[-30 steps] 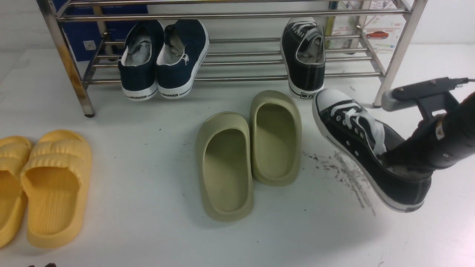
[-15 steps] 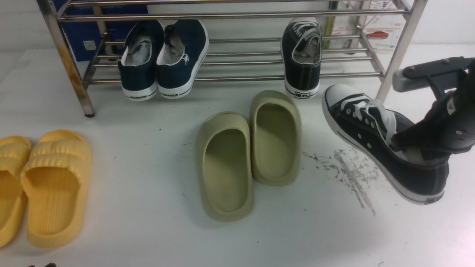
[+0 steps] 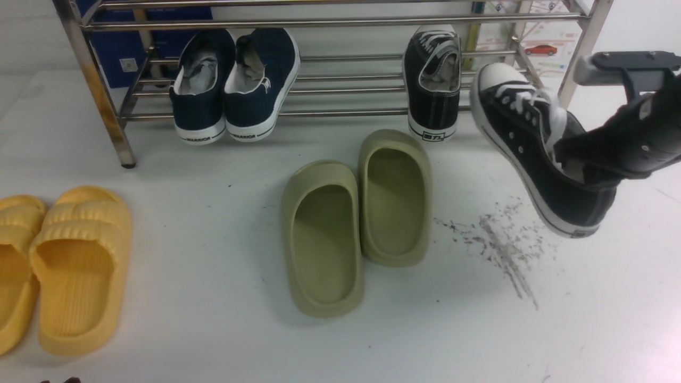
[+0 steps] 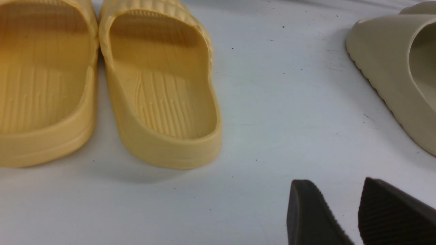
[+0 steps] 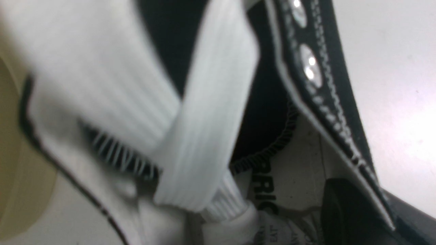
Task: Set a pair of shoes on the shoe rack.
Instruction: Use the right arm to put a shoe into the shoe rack
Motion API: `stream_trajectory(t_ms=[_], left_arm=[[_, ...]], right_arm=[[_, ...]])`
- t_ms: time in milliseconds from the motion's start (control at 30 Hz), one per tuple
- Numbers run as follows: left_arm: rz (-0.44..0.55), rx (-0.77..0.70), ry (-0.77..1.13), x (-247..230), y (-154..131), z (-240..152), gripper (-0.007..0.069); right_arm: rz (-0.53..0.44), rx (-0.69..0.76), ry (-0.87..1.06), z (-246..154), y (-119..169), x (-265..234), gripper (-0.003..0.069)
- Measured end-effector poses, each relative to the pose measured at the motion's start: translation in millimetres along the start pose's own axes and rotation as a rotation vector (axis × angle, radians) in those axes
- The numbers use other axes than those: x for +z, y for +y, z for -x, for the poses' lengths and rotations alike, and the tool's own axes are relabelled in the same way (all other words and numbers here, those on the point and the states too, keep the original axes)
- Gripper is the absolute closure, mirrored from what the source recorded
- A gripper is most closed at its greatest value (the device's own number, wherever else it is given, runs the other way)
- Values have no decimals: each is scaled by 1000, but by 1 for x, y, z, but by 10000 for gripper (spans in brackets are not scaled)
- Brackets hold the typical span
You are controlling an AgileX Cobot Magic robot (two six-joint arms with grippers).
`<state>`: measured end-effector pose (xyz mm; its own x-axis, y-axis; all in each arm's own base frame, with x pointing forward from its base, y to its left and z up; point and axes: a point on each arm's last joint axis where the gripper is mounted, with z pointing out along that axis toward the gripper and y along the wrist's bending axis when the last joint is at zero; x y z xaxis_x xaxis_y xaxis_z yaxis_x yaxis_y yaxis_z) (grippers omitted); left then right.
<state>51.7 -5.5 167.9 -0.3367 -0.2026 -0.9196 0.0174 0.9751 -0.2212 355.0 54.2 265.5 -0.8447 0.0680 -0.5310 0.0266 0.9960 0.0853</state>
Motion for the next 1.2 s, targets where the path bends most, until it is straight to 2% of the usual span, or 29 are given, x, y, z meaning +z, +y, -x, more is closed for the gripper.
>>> stream_trajectory(t_ms=[233,567,933,1200], left_arm=[[0,0,0,0,0,0,388],[0,0,0,0,0,0,388],[0,0,0,0,0,0,388],[0,0,0,0,0,0,388]], right_arm=[[9,4,4,26,7,28,645],[13,9,-24,39,10,26,645],[-27,124,-19,43,-17,25,645],[62,203,-138,54,-10,42,645]])
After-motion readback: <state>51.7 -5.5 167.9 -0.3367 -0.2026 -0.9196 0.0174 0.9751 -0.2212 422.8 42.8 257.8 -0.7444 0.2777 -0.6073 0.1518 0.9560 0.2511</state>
